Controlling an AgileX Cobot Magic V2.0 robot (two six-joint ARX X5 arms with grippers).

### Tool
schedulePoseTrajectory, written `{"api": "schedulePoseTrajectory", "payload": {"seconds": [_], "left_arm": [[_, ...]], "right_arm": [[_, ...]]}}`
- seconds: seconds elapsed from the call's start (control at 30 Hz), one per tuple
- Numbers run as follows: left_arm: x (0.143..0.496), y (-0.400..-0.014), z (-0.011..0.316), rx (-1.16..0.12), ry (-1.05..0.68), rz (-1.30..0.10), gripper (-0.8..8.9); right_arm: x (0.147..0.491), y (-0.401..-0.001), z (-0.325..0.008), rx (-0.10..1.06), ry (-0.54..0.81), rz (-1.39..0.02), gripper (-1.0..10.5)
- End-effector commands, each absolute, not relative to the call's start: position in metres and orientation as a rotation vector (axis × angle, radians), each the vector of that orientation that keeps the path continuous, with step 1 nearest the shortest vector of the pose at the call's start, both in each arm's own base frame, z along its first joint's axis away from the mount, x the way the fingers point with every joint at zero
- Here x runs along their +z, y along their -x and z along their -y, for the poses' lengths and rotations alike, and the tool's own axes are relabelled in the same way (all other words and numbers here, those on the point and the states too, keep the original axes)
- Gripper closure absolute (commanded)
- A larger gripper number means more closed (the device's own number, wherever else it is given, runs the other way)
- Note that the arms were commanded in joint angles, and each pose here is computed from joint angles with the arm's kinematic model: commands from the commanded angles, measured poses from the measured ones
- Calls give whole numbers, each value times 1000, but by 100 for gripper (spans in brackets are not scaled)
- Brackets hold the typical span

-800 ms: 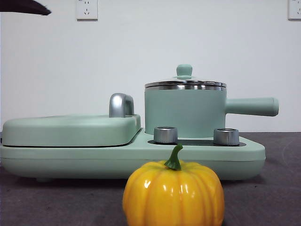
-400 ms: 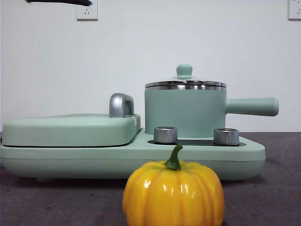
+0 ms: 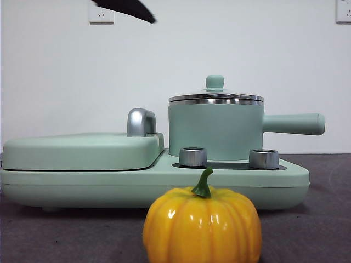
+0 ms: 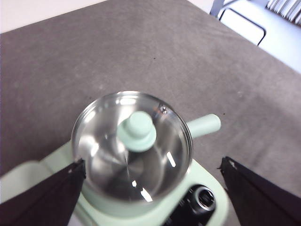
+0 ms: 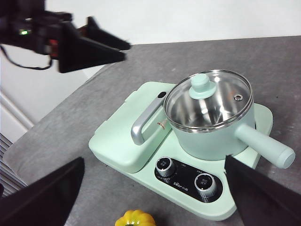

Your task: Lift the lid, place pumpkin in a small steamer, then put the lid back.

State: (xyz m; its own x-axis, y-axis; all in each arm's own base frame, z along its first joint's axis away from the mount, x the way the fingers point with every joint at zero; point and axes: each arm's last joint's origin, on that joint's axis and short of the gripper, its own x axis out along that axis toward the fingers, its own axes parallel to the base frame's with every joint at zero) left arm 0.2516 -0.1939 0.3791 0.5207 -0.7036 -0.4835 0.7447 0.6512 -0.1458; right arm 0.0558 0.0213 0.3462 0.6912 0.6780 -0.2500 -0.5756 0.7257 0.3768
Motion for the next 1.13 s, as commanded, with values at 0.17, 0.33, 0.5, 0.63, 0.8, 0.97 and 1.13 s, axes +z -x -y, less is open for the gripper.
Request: {"api": "schedulePoseTrajectory", "payload": {"seconds": [0.17,0.33,0.5,0.63,0.8,0.97,1.13], "left_arm": [[363,-277,236,-921,-144,-491,343],[342,-294,253,-909,-150,-484,343],[324,-308,265,-909,-152,-477,345],[311,-316,270,-886,-166,-477,345],[296,-322,276,-878,-176,-508,348],[284,-326,279,-875,-184,-537,353],[281,-328,280,-850,-195,-541,445]], "right_arm": [[350,-55,-21,715,-264,-374,472],[350,-55,-21,715,-264,-375,472],[350,-55,-21,715,-264,-375,472],[350,-55,-21,715,-264,-375,472],[350,-55,-21,715,-264,-375,472],[350,-55,-21,715,-265,-376,472],[350,-55,-21,714,-267,-376,472]]}}
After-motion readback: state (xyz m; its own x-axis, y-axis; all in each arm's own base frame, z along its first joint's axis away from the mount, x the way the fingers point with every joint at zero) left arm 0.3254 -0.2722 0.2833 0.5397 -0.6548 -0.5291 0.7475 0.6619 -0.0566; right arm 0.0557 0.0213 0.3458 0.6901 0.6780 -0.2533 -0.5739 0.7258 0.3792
